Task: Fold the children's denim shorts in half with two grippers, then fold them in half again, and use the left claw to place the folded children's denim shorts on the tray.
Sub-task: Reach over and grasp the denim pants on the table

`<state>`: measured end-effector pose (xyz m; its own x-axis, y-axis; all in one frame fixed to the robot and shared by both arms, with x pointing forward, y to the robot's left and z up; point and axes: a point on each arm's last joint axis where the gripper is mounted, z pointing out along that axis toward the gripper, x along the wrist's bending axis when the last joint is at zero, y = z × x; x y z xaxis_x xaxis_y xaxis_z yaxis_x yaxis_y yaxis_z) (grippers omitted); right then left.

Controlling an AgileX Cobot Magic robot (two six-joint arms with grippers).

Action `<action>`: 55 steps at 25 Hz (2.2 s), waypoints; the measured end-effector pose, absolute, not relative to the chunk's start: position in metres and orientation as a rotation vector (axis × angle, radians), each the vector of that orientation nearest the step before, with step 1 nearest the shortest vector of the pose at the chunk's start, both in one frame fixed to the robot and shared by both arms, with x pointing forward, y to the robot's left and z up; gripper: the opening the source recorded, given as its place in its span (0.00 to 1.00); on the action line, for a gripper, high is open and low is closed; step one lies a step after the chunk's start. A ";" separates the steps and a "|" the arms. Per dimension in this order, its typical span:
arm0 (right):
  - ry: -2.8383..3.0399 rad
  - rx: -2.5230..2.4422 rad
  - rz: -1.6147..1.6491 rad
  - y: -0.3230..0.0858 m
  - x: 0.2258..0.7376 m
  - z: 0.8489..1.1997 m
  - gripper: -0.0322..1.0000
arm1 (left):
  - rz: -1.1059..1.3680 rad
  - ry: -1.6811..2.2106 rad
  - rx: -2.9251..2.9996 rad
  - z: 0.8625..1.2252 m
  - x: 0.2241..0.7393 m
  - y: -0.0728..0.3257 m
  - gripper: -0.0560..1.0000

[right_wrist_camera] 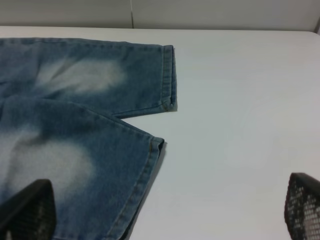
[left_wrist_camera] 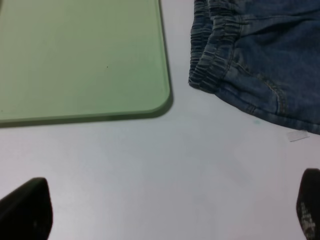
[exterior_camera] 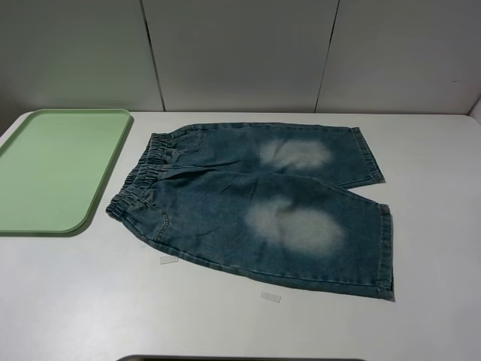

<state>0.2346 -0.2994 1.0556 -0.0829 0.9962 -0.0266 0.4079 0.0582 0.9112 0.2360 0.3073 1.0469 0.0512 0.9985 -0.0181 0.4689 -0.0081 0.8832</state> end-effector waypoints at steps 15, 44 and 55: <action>1.595 1.443 1.002 -0.299 0.235 1.056 0.70 | 0.893 1.516 1.579 1.047 0.236 0.307 0.98; 1.590 1.454 1.015 -0.299 0.235 1.056 0.70 | 0.874 1.485 1.601 1.047 0.236 0.307 0.98; 1.589 1.470 1.041 -0.297 0.234 1.056 0.70 | 0.874 1.485 1.601 1.047 0.236 0.307 0.98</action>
